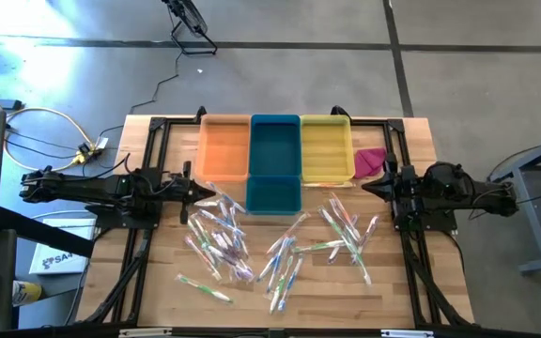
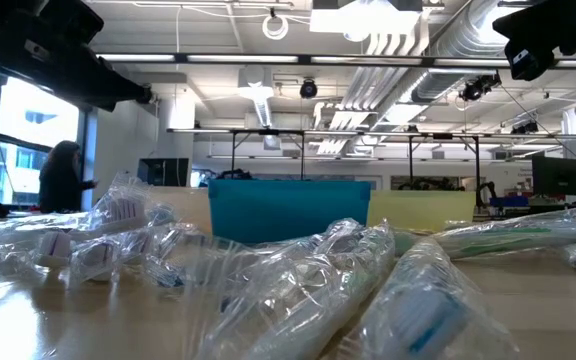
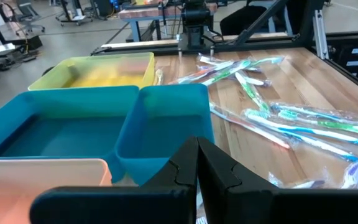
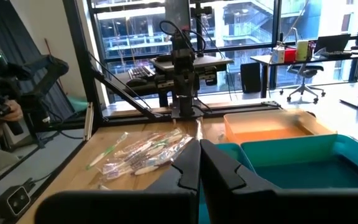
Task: Pick & Place Toothbrushes
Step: Put the green toothbrush into the top blue bin
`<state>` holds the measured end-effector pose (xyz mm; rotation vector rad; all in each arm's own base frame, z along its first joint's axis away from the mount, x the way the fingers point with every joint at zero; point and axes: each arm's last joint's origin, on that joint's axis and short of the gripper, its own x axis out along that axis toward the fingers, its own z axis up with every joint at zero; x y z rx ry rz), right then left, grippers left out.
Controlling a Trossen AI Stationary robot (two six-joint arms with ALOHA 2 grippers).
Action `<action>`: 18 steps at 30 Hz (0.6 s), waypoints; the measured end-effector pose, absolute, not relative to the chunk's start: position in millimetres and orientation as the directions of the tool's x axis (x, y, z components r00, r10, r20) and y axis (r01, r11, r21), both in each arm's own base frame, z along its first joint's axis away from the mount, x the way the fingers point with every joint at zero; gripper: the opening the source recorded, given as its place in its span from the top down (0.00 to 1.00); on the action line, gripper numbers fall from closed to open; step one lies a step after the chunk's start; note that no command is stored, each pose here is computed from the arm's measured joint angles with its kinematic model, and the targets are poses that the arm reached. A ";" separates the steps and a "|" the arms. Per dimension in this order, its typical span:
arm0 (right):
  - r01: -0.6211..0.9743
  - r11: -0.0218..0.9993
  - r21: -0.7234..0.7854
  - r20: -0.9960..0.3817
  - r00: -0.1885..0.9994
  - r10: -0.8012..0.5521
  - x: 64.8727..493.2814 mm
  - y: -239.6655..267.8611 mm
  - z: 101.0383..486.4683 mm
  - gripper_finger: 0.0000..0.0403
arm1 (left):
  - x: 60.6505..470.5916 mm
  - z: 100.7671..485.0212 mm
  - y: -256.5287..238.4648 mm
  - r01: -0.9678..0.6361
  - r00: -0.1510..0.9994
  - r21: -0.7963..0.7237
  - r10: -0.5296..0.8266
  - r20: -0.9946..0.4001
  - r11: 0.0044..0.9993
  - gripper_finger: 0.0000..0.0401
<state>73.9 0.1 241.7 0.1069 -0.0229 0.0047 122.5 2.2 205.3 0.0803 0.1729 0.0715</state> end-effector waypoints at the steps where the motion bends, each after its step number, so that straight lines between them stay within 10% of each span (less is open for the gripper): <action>1: -0.008 0.993 0.114 0.023 1.000 0.005 73.9 0.1 241.7 0.99 | 122.6 205.8 2.3 -0.067 0.983 0.086 0.080 -0.163 0.994 1.00; 18: -0.081 0.985 0.152 0.024 0.997 0.078 73.8 2.3 241.8 0.99 | 122.7 206.1 2.3 -0.099 0.984 -0.112 0.080 -0.160 0.989 1.00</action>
